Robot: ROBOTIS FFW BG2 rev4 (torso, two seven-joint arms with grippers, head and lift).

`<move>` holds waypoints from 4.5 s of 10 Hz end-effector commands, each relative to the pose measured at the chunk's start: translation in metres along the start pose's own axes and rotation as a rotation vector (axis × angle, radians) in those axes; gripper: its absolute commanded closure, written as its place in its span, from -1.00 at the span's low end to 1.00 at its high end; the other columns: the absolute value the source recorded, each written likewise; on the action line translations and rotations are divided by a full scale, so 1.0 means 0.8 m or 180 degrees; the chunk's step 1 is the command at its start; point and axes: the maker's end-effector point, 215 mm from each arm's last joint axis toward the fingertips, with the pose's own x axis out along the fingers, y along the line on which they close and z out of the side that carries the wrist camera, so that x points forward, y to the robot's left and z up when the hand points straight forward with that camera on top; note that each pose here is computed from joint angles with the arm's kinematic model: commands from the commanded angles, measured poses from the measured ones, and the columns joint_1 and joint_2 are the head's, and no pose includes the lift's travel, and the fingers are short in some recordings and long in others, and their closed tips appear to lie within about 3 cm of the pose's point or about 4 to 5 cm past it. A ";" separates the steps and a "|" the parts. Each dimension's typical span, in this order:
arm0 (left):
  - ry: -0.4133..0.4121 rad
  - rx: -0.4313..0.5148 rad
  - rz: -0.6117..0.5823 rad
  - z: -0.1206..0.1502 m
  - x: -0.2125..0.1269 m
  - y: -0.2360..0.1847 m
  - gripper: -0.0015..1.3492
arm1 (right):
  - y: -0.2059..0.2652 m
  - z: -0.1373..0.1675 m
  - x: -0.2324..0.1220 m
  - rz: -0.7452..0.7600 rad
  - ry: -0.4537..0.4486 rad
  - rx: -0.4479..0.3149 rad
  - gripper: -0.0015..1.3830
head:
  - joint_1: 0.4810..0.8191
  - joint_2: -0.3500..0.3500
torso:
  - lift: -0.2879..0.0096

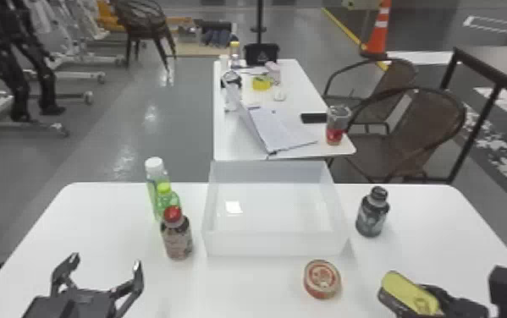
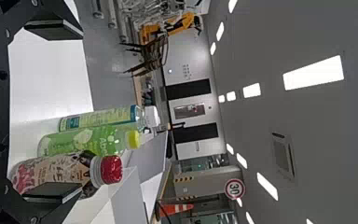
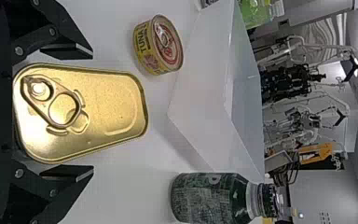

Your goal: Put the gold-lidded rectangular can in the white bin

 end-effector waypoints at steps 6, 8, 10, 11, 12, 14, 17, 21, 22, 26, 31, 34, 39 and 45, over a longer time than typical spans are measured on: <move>-0.0036 -0.0013 0.0026 0.001 0.001 0.004 -0.77 | 0.019 0.015 0.012 -0.0037 -0.0132 0.0108 0.84 | -0.60 0.00 | 0.26; -0.0068 -0.0038 0.0031 0.004 0.003 0.004 -0.77 | 0.023 0.079 0.015 -0.0091 -0.0319 -0.0006 0.84 | -0.60 0.00 | 0.26; -0.0092 -0.0058 0.0026 0.007 0.008 0.001 -0.77 | 0.029 0.164 0.014 -0.0193 -0.0545 -0.0244 0.84 | -0.60 0.00 | 0.26; -0.0107 -0.0088 0.0022 0.009 0.011 -0.003 -0.77 | 0.034 0.203 0.015 -0.0242 -0.0690 -0.0287 0.84 | -0.60 0.00 | 0.26; -0.0110 -0.0133 0.0022 0.009 0.014 -0.007 -0.77 | 0.039 0.232 0.020 -0.0257 -0.0802 -0.0273 0.84 | -0.60 0.00 | 0.26; -0.0113 -0.0219 0.0038 0.009 0.019 -0.015 -0.77 | 0.062 0.272 0.049 -0.0139 -0.0950 -0.0278 0.84 | -0.60 0.00 | 0.26; -0.0107 -0.0298 0.0043 0.007 0.026 -0.020 -0.77 | 0.093 0.319 0.125 0.0015 -0.1234 -0.0209 0.84 | -0.60 0.00 | 0.26; -0.0077 -0.0492 0.0092 0.004 0.030 -0.036 -0.77 | 0.072 0.306 0.176 -0.0150 -0.1346 0.0193 0.84 | -0.60 0.00 | 0.26; -0.0086 -0.0510 0.0108 0.005 0.030 -0.036 -0.77 | 0.077 0.299 0.192 -0.0087 -0.1319 0.0273 0.84 | -0.60 0.00 | 0.26; -0.0080 -0.0599 0.0101 0.004 0.034 -0.043 -0.77 | 0.075 0.271 0.228 -0.0165 -0.1074 0.0545 0.84 | -0.60 0.00 | 0.26; -0.0087 -0.0695 0.0129 0.006 0.034 -0.049 -0.77 | 0.059 0.250 0.221 -0.0740 -0.0983 0.0508 0.84 | -0.60 0.00 | 0.26; -0.0104 -0.0685 0.0130 0.007 0.032 -0.045 -0.77 | 0.054 0.232 0.227 -0.0769 -0.0959 0.0527 0.45 | -0.60 0.00 | 0.26; -0.0098 -0.0693 0.0131 0.006 0.032 -0.047 -0.77 | 0.050 0.241 0.223 -0.0776 -0.1050 0.0509 -0.80 | -0.60 0.00 | 0.26; -0.0146 -0.0664 0.0132 0.015 0.035 -0.052 -0.77 | 0.054 0.293 0.132 -0.0969 -0.1538 0.0209 -0.79 | -0.60 0.00 | 0.26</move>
